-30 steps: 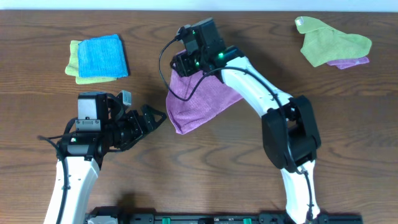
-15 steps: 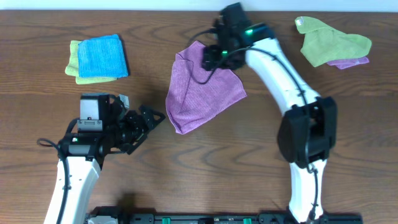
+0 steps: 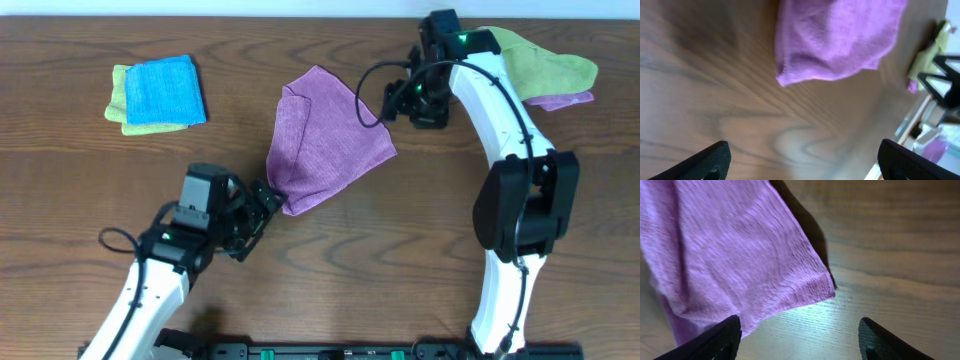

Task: Fold the cloth
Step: 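Grasp the purple cloth's left corner with the left gripper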

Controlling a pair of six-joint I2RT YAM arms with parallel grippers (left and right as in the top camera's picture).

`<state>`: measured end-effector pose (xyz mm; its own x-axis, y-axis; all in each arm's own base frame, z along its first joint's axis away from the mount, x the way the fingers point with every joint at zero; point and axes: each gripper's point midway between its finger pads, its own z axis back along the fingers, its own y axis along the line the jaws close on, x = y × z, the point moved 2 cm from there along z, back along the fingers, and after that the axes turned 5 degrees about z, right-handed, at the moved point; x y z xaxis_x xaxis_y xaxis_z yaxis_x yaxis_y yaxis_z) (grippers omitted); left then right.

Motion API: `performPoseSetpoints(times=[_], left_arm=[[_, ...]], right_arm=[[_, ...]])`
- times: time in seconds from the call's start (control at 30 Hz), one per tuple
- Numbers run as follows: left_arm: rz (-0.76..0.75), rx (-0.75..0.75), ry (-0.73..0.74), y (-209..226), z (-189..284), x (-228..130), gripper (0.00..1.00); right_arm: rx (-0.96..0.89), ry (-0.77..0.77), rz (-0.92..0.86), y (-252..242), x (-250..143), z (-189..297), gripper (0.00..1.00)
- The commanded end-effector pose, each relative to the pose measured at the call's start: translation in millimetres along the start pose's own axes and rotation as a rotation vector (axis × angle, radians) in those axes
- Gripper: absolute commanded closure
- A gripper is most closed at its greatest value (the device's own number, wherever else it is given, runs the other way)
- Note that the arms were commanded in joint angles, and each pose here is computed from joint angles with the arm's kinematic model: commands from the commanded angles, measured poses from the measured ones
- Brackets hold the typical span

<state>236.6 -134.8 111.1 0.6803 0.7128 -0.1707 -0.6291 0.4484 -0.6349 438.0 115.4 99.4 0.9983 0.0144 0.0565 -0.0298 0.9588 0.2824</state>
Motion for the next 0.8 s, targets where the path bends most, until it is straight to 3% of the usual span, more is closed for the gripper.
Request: performPoseSetpoints(times=[0.0, 0.33, 0.77], left_arm=[[0.103, 0.021, -0.022, 19.5, -11.2, 2.9, 0.05], [0.147, -0.09, -0.051, 16.1, -44.5, 19.0, 0.05], [0.186, -0.143, 0.02, 7.2, -90.3, 23.0, 0.04]], right_arm=[[0.015, 0.023, -0.011, -2.9, -10.7, -6.9, 0.26], [0.065, 0.049, -0.049, -9.8, -25.9, -51.0, 0.3], [0.071, 0.02, -0.086, -9.8, -19.2, -57.6, 0.33]])
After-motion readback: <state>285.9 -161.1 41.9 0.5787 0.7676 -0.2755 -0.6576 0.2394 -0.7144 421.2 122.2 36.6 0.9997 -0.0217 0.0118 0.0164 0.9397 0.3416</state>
